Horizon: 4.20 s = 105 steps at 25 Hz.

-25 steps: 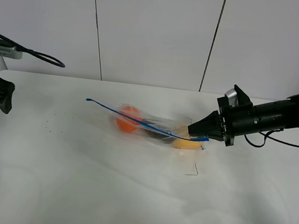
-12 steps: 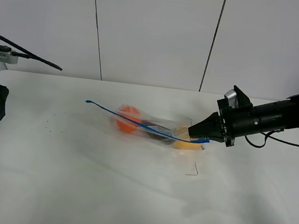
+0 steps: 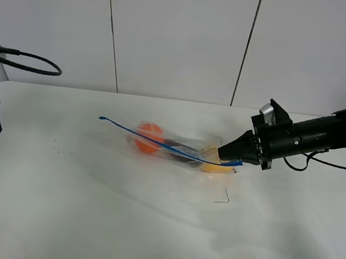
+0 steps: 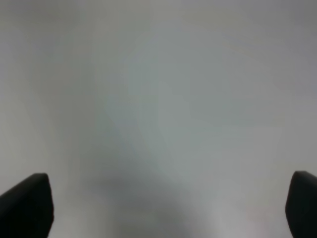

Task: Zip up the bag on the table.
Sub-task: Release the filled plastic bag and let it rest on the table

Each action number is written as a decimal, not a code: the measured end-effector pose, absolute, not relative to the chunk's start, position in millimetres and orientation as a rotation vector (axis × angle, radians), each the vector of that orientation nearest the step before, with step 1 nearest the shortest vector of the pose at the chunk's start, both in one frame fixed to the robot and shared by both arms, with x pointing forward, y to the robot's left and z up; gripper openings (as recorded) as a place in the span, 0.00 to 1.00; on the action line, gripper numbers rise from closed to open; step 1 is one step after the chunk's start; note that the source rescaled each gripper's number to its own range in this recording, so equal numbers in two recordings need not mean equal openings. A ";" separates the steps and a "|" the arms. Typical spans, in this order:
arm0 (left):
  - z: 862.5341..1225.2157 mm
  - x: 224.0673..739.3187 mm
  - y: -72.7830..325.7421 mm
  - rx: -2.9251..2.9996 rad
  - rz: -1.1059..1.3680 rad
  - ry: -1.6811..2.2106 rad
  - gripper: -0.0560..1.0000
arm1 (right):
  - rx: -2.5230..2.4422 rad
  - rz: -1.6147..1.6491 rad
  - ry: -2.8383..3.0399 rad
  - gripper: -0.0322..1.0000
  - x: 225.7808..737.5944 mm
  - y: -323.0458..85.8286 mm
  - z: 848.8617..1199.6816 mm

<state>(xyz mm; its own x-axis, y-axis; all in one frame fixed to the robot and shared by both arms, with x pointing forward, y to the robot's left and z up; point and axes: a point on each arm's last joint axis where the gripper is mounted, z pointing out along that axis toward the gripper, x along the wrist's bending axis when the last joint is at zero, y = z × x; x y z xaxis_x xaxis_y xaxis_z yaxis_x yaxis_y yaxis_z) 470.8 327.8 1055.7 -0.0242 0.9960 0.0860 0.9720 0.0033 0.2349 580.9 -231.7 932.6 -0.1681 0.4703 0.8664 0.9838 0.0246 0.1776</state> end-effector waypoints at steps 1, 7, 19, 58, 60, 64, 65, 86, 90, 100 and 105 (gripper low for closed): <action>1056.1 464.8 326.7 2.106 0.359 2.137 0.98 | -1.489 -1.085 -1.699 0.03 580.9 -231.7 932.6; 1068.5 417.0 320.8 1.994 0.514 2.037 0.98 | -1.489 -1.085 -1.699 0.03 580.9 -231.7 932.6; 1069.6 309.6 310.2 1.810 0.751 1.871 0.98 | -1.487 -1.087 -1.703 0.03 580.9 -231.7 932.5; 1040.5 227.4 296.6 1.630 0.886 1.662 0.98 | -1.482 -1.090 -1.709 0.03 580.9 -231.7 932.5; 1040.5 227.4 296.5 1.630 0.885 1.662 0.98 | -1.482 -1.090 -1.709 0.03 580.9 -231.7 932.5; 1040.5 227.3 297.0 1.623 0.887 1.670 0.98 | -1.482 -1.090 -1.709 0.03 580.9 -231.7 932.5; 1040.5 227.3 297.0 1.616 0.883 1.675 0.98 | -1.482 -1.090 -1.709 0.03 580.9 -231.7 932.5; 1039.8 227.2 297.8 1.604 0.880 1.695 0.98 | -1.486 -1.104 -1.695 0.03 581.8 -231.4 933.4; 1039.8 227.2 297.8 1.604 0.880 1.695 0.98 | -1.486 -1.104 -1.695 0.03 581.8 -231.4 933.4; 1039.8 227.2 297.8 1.603 0.880 1.695 0.98 | -1.486 -1.107 -1.691 0.80 581.9 -231.2 933.7; 1039.8 227.2 297.8 1.603 0.880 1.695 0.98 | -1.485 -1.107 -1.691 0.98 581.9 -231.2 933.7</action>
<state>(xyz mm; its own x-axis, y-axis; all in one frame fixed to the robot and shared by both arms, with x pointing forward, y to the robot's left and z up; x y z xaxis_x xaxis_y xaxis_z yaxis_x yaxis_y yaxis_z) 227.2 297.8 1039.8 -0.0546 0.9985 -0.0028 0.5724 0.0336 0.8193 581.9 -231.2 933.7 -0.1727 0.4599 0.8710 0.9823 0.0150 0.1868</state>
